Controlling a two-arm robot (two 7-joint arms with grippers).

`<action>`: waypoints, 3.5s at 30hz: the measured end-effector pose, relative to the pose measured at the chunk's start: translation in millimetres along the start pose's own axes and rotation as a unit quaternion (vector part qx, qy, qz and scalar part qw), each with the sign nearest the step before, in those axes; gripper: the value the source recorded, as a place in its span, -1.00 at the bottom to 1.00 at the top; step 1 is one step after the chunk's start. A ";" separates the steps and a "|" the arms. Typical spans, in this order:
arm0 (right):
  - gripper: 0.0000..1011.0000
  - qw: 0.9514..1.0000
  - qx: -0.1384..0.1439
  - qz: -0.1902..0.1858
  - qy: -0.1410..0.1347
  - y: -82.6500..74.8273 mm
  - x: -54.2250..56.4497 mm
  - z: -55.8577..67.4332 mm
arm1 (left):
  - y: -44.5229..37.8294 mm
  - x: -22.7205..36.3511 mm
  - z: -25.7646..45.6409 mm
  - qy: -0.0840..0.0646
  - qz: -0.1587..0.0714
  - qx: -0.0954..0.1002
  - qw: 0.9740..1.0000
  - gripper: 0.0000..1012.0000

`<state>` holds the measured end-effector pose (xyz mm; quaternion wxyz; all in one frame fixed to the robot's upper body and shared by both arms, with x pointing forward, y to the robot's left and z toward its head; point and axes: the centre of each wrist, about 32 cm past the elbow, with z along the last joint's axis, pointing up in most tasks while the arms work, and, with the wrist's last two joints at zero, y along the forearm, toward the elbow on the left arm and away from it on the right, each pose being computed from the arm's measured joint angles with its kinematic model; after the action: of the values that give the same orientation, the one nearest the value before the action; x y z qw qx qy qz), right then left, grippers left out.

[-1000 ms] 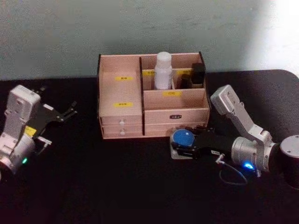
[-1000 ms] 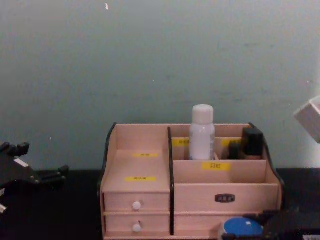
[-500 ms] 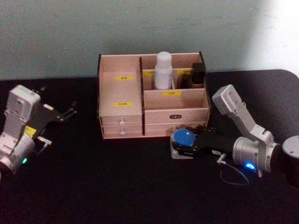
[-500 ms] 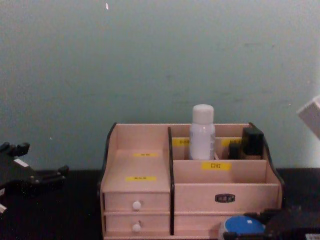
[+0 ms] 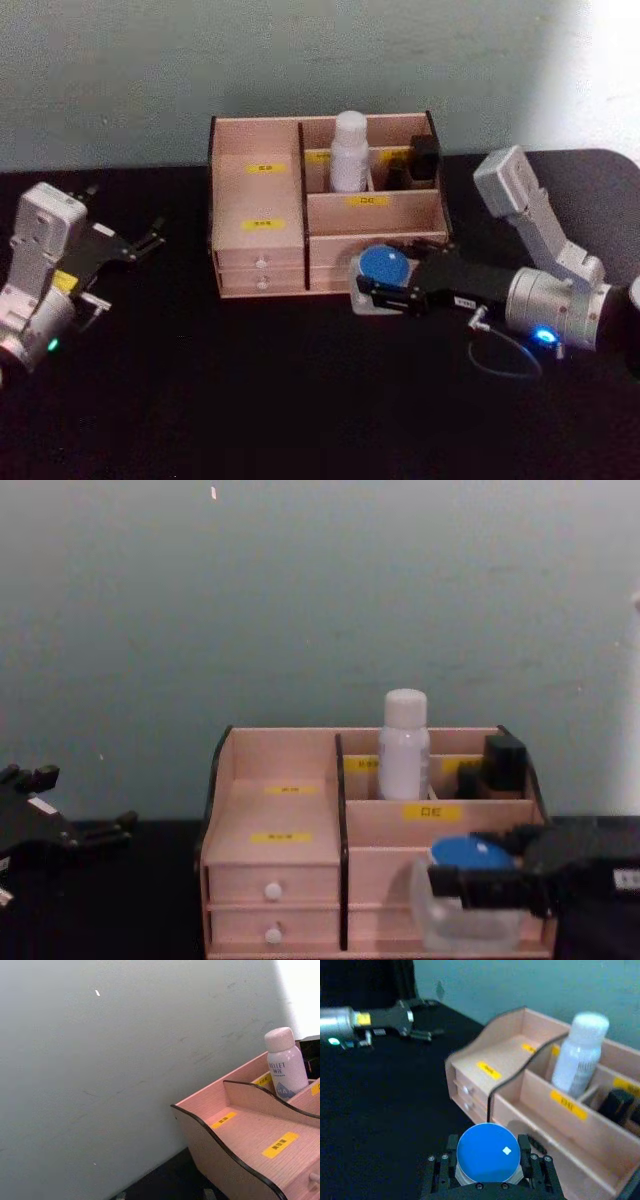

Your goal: Pick up the facial cleanser and watermelon frost from the table and place them into the tiered storage box.

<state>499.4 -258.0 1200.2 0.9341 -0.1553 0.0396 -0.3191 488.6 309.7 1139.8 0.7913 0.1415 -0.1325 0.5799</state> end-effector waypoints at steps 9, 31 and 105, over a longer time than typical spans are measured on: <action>0.41 0.999 0.031 0.006 -0.010 6.7 4.9 25.4 | 0.0 0.0 0.0 0.000 0.000 0.000 1.000 0.98; 0.41 0.998 0.053 0.013 -0.043 68.4 27.5 75.3 | 0.0 0.0 0.0 0.000 0.000 0.000 1.000 0.98; 0.98 1.000 -0.002 0.011 -0.016 149.6 39.1 77.3 | 0.0 0.0 0.0 0.000 0.000 0.000 1.000 0.98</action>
<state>631.2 -149.4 1227.3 0.9378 -0.1617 0.0268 -0.3061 488.6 309.7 1139.8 0.7913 0.1415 -0.1325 0.5799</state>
